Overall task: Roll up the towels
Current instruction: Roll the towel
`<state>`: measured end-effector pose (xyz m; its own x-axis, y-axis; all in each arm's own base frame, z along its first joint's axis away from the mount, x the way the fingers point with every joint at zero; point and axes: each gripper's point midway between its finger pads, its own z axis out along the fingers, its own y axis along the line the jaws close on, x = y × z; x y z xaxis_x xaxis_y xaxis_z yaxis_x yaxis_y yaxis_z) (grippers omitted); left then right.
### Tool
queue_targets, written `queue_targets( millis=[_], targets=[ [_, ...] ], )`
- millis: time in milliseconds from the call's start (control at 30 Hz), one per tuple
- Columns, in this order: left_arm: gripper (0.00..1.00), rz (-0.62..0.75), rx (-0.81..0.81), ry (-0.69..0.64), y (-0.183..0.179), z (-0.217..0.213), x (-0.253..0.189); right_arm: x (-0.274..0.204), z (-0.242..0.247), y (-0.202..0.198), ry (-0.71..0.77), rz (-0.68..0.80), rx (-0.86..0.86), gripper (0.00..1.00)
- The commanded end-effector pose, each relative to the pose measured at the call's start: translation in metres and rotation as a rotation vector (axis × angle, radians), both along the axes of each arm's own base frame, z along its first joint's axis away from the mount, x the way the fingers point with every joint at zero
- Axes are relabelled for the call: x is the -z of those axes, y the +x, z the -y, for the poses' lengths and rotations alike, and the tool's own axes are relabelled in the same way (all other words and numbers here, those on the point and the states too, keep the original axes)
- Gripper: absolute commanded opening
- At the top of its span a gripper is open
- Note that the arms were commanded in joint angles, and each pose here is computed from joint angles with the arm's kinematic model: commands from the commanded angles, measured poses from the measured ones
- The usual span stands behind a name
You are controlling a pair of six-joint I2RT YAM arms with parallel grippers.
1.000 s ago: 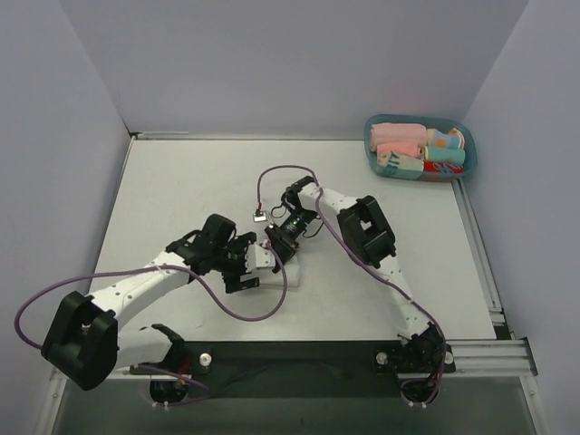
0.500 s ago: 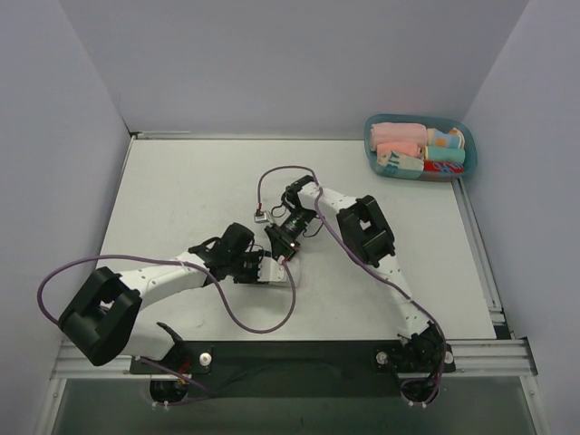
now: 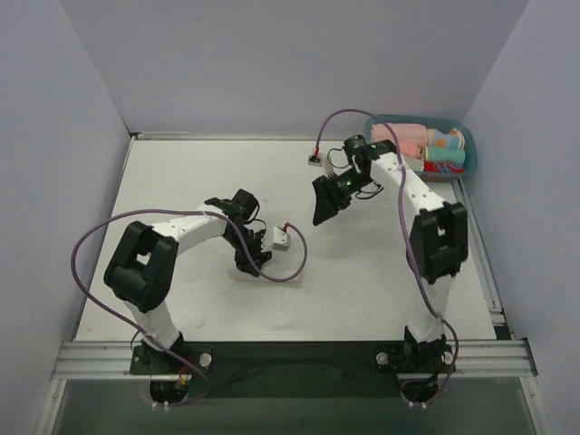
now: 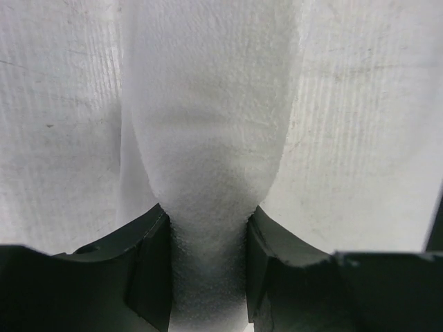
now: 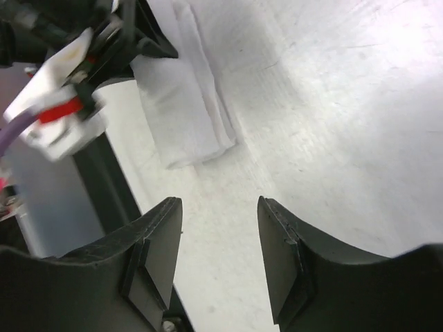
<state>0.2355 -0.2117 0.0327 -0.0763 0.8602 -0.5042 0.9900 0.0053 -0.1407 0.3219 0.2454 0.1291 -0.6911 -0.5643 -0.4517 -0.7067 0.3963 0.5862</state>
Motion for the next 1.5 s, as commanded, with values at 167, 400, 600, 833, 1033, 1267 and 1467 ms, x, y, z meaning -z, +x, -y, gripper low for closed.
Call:
queue_targets(
  millis=[167, 400, 600, 833, 1033, 1267, 1467],
  targets=[
    [0.23, -0.557, -0.076, 0.055, -0.015, -0.008, 0.015, -0.037, 0.028, -0.034, -0.046, 0.362, 0.040, 0.59],
    [0.23, -0.692, -0.090, 0.061, 0.006, -0.003, 0.024, -0.033, 0.011, -0.077, -0.103, 0.683, -0.180, 0.72],
    [0.25, -0.773, -0.084, 0.088, 0.005, -0.005, 0.031, -0.016, -0.033, -0.087, -0.086, 0.924, -0.323, 0.77],
    [0.27, -0.820, -0.084, 0.090, 0.000, -0.006, 0.035, 0.018, -0.078, -0.078, -0.032, 1.003, -0.416, 0.89],
    [0.28, -0.866, -0.082, 0.083, -0.005, -0.008, 0.035, 0.044, -0.097, -0.072, -0.020, 0.969, -0.468, 0.90],
    [0.30, -0.888, -0.082, 0.069, -0.006, -0.007, 0.040, 0.077, -0.096, -0.077, -0.041, 0.961, -0.569, 0.87],
    [0.31, -0.899, -0.075, 0.071, -0.010, -0.009, 0.043, 0.104, -0.092, -0.081, -0.065, 0.948, -0.670, 0.74]
  ],
)
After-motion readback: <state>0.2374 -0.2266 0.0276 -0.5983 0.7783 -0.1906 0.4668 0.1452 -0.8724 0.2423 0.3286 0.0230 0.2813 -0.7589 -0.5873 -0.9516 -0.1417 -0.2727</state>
